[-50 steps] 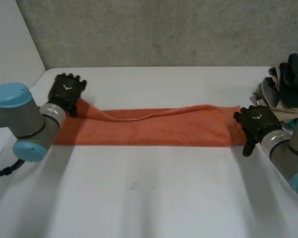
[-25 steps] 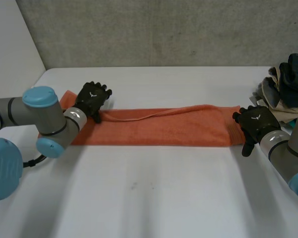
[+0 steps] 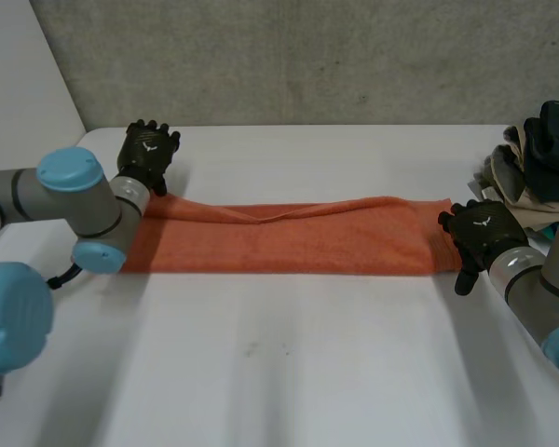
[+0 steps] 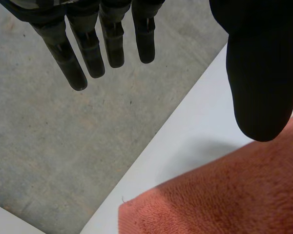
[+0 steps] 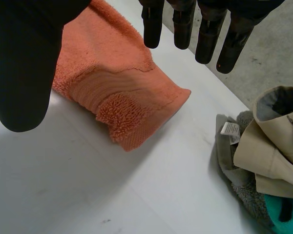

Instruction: Fold the laundry.

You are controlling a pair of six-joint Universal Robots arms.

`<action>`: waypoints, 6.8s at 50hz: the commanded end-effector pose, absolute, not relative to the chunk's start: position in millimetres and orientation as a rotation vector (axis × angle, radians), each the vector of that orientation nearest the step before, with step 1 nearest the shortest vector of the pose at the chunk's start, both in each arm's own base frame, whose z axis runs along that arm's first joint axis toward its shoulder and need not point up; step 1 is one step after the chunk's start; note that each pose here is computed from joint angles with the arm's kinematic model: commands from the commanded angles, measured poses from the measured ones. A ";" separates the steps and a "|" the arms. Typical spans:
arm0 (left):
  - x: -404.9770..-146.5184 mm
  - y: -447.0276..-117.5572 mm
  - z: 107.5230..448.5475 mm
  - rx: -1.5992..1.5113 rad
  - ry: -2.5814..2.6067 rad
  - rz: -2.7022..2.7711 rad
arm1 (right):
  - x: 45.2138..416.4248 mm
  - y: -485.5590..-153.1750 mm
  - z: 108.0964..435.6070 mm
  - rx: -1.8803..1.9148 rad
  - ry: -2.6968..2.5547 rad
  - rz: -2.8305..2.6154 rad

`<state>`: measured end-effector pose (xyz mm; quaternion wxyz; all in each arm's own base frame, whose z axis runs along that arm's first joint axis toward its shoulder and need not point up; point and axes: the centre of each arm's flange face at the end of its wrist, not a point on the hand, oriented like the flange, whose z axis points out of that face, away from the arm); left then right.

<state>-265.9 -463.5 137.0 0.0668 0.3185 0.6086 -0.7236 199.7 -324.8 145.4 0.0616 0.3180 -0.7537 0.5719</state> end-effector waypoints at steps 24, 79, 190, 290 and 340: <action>-314.1 -427.1 105.6 1.299 2.056 -2.219 | 200.0 -325.7 144.2 0.964 -2.277 1.727; -272.2 -366.4 162.5 1.063 2.060 -2.147 | 209.8 -374.4 106.3 1.039 -2.204 1.755; -317.7 -323.5 133.6 1.142 2.136 -2.088 | 344.2 -274.6 110.4 1.255 -2.390 1.907; -351.0 -212.7 176.0 0.956 2.366 -2.044 | 281.6 -290.1 177.8 0.898 -2.843 1.854; -325.9 -210.8 264.1 1.652 2.337 -2.239 | 312.2 -196.3 104.0 1.476 -2.218 1.971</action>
